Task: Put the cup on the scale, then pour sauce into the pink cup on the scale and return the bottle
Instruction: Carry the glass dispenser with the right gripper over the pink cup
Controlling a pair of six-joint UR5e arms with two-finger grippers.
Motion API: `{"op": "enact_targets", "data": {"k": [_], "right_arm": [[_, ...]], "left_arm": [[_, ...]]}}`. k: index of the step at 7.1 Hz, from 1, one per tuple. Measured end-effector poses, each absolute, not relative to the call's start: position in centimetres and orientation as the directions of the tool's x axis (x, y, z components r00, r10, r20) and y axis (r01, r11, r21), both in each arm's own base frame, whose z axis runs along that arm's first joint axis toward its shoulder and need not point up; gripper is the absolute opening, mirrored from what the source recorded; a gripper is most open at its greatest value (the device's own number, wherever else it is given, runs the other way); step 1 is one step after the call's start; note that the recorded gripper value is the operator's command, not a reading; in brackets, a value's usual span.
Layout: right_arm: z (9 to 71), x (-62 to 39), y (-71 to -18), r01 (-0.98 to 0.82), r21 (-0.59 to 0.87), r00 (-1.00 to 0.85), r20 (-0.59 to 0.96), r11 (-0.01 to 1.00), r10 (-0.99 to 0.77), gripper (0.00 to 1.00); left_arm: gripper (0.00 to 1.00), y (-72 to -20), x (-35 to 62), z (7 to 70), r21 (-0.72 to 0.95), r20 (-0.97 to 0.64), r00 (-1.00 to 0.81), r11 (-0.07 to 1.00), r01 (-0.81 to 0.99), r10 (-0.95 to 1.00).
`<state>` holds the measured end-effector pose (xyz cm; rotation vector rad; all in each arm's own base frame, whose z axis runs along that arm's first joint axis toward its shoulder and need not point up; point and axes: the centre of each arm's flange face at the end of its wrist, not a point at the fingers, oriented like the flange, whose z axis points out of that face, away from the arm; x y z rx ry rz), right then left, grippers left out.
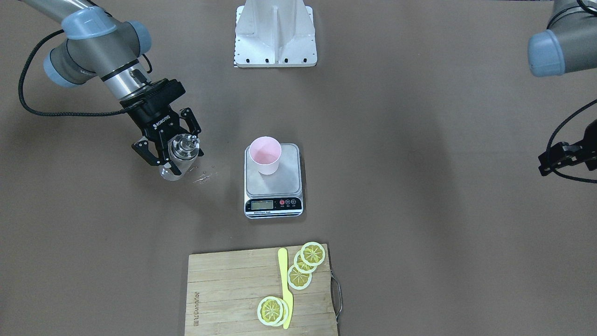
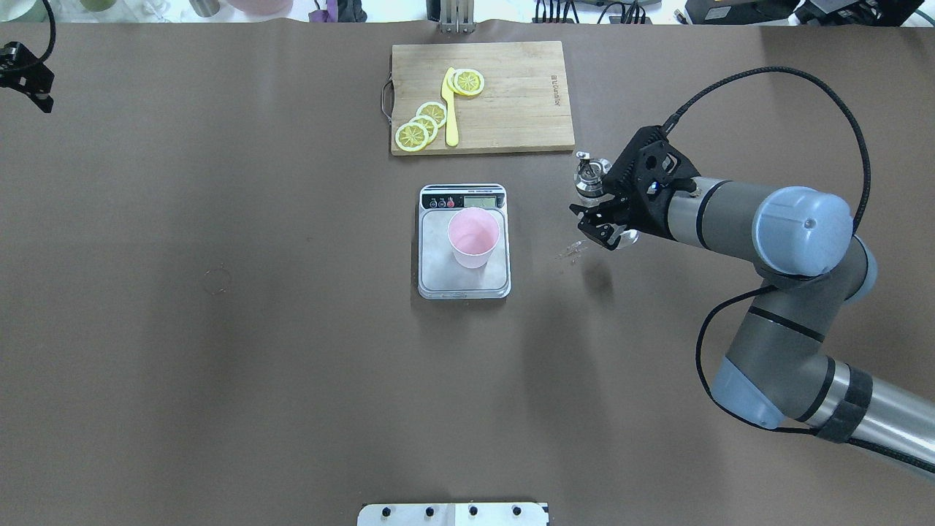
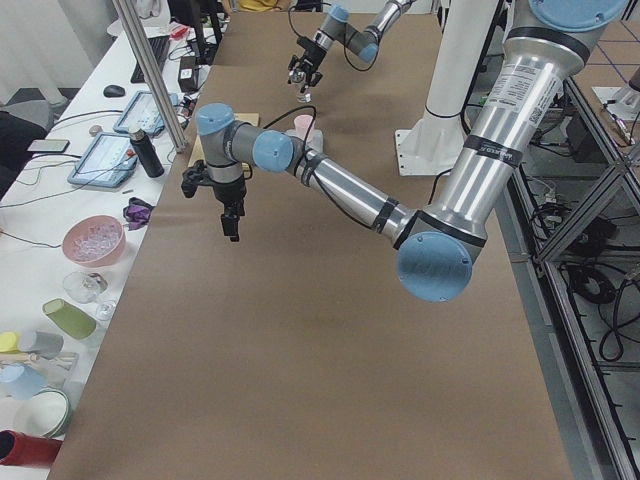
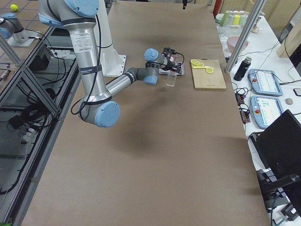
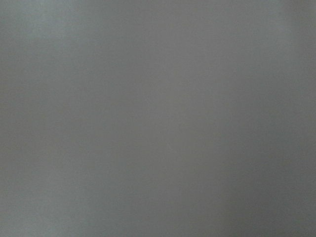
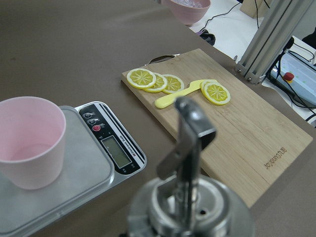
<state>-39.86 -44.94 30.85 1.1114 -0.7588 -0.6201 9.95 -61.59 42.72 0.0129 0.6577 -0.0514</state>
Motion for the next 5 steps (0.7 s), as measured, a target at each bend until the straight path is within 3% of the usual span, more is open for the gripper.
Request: {"op": "enact_targets", "data": {"k": [5], "right_arm": [[27.0, -42.7, -45.7, 0.269, 0.906, 0.611, 0.101, 0.326, -0.785, 0.35]], "left_arm": [[0.99, -58.8, 5.6, 51.9, 0.028, -0.621, 0.784, 0.998, 0.053, -0.024]]}}
